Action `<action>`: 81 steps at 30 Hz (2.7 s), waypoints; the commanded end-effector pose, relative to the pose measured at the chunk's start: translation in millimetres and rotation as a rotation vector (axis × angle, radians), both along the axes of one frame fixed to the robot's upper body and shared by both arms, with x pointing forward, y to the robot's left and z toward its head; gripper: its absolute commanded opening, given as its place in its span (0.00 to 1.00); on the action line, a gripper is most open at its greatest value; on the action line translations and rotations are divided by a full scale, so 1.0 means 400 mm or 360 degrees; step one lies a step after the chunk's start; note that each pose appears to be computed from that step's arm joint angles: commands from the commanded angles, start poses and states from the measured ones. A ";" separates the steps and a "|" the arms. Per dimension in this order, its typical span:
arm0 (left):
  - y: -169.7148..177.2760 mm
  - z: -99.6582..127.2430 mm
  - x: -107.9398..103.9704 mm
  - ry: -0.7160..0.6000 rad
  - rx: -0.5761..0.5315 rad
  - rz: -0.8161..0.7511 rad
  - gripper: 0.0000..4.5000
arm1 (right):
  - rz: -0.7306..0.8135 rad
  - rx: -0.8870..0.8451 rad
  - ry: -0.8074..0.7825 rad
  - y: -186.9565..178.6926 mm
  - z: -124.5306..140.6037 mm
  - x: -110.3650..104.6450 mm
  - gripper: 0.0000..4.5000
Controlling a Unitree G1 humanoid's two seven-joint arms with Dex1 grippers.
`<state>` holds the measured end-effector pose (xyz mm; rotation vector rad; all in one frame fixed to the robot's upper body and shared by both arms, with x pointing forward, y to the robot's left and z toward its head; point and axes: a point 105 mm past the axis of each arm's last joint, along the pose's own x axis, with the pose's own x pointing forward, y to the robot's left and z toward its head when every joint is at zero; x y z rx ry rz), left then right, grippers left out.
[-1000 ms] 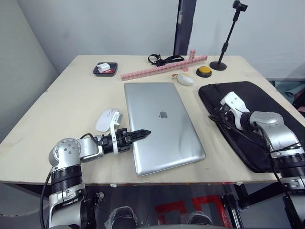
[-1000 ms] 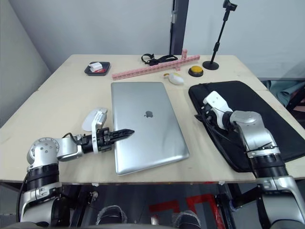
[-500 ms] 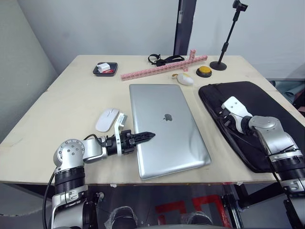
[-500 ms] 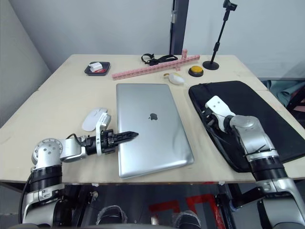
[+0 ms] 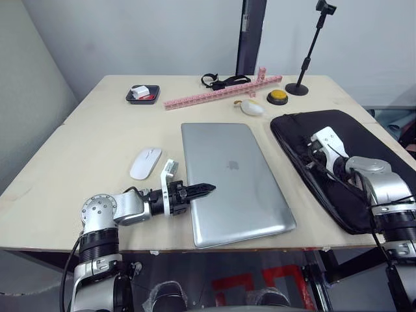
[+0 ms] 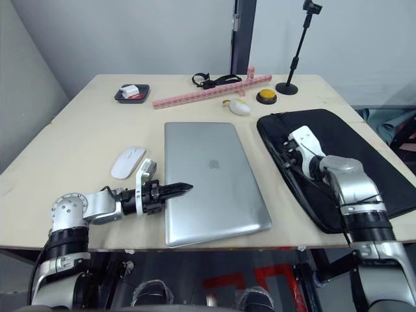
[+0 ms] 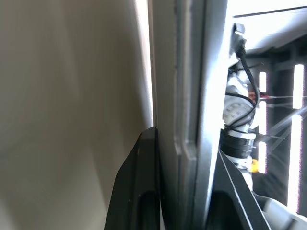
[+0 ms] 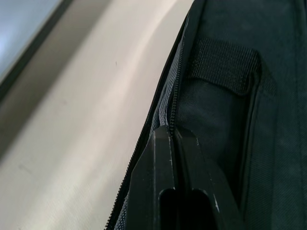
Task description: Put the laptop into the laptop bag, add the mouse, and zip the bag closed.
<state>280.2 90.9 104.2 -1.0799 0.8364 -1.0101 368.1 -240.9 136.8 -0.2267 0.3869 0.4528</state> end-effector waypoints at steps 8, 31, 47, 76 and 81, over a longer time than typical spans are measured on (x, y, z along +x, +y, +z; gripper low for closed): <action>-0.052 0.089 0.016 -0.0123 -0.0171 -0.0120 0.07 | 0.0075 0.0168 -0.0148 0.037 0.153 -0.001 0.00; -0.139 0.116 0.071 -0.0085 -0.0252 -0.0107 0.07 | 0.0163 0.0287 -0.0136 0.114 0.183 -0.017 0.00; -0.298 0.138 0.109 -0.0073 -0.0305 -0.0187 0.07 | 0.0269 0.0465 -0.0093 0.220 0.186 -0.043 0.00; -0.325 0.100 0.122 -0.0292 -0.0139 -0.0183 0.69 | 0.0219 0.0477 -0.0108 0.208 0.183 -0.054 0.00; -0.316 0.091 0.112 -0.0290 -0.0112 -0.0186 0.69 | 0.0214 0.0477 -0.0115 0.200 0.187 -0.055 0.00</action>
